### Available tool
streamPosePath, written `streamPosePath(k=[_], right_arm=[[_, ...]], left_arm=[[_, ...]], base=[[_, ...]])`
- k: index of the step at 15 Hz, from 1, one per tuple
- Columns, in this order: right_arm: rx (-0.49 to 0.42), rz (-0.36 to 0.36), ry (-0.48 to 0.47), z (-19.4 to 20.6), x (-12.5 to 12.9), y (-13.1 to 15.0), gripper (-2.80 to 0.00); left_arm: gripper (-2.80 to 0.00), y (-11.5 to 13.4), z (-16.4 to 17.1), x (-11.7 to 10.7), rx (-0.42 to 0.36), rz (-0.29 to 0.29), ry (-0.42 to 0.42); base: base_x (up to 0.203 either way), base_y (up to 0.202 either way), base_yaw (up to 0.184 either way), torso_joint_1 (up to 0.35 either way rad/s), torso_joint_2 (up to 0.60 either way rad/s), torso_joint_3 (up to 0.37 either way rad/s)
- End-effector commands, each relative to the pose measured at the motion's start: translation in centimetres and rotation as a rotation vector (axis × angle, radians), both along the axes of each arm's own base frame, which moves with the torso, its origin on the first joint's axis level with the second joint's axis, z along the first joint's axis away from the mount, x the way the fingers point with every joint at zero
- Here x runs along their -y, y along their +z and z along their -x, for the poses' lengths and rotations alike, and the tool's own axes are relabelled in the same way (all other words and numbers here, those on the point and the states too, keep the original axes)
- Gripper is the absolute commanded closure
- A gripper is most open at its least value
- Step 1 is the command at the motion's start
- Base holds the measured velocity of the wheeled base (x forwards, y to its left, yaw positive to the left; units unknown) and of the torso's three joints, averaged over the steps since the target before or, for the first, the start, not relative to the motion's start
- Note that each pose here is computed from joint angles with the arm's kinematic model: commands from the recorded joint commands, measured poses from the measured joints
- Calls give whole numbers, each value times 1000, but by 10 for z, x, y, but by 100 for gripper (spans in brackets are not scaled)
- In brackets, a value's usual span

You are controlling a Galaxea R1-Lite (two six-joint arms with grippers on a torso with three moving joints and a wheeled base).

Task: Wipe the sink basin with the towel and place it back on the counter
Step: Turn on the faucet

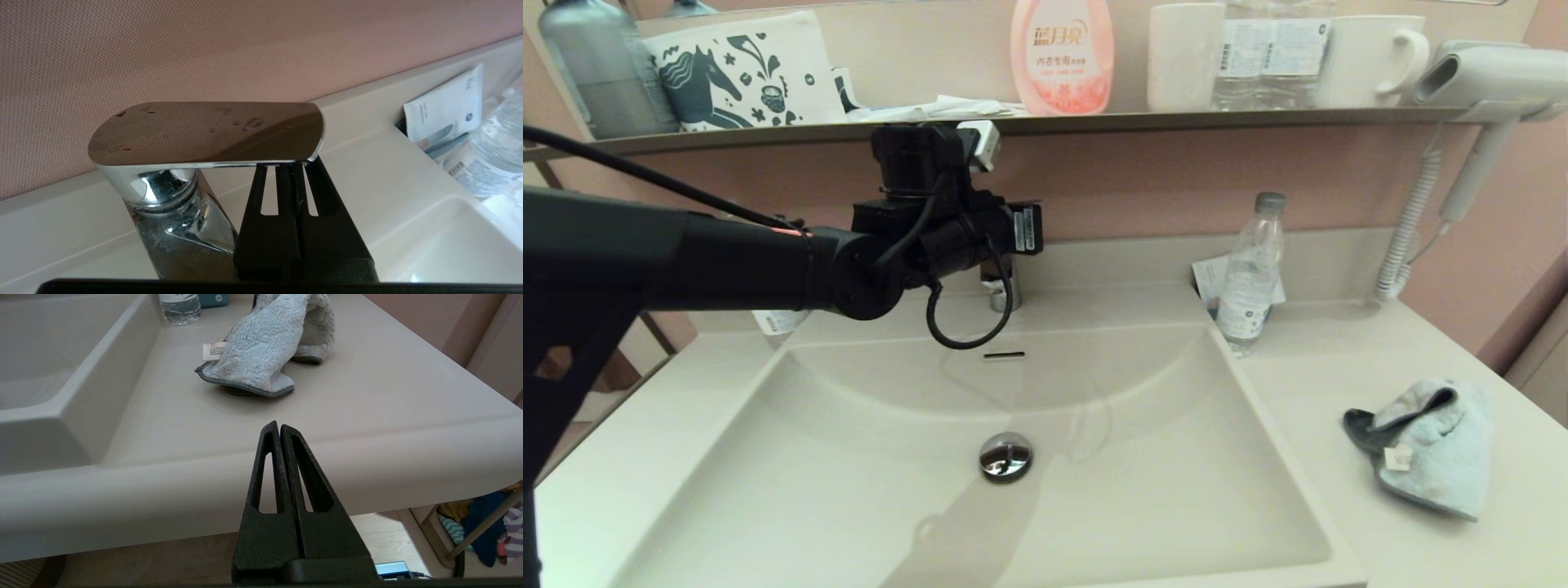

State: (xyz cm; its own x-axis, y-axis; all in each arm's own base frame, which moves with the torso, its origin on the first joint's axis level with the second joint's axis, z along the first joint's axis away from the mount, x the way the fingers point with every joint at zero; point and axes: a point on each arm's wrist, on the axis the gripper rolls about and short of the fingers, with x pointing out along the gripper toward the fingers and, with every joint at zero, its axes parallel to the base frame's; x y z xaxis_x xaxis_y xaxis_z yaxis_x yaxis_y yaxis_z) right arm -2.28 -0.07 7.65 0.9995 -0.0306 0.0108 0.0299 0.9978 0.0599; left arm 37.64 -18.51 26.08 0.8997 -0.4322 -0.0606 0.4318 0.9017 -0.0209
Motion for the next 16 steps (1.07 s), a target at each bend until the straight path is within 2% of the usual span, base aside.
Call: streamPosePath(k=[1,3,6,9,13,16], right_arm=[[0,0,0,0,0,0,0],[0,0,0,0,0,0,0],[0,0,0,0,0,0,0],[0,0,0,0,0,0,0],[0,0,0,0,0,0,0],[0,0,0,0,0,0,0]], left_arm=[[0,24,12,-9,63,35,13],[0,18,18,-11,40,24,23],[0,-3,28,-7,-18,-6,9],[0,-20,32,-7,17,5,15],[0,-20,38,-11,10,3,21],[0,-12,40,-11,41,19,23]], base=[[0,0,0,0,0,0],[0,0,0,0,0,0],[0,0,0,0,0,0],[0,0,0,0,0,0],[0,0,0,0,0,0],[0,0,0,0,0,0]])
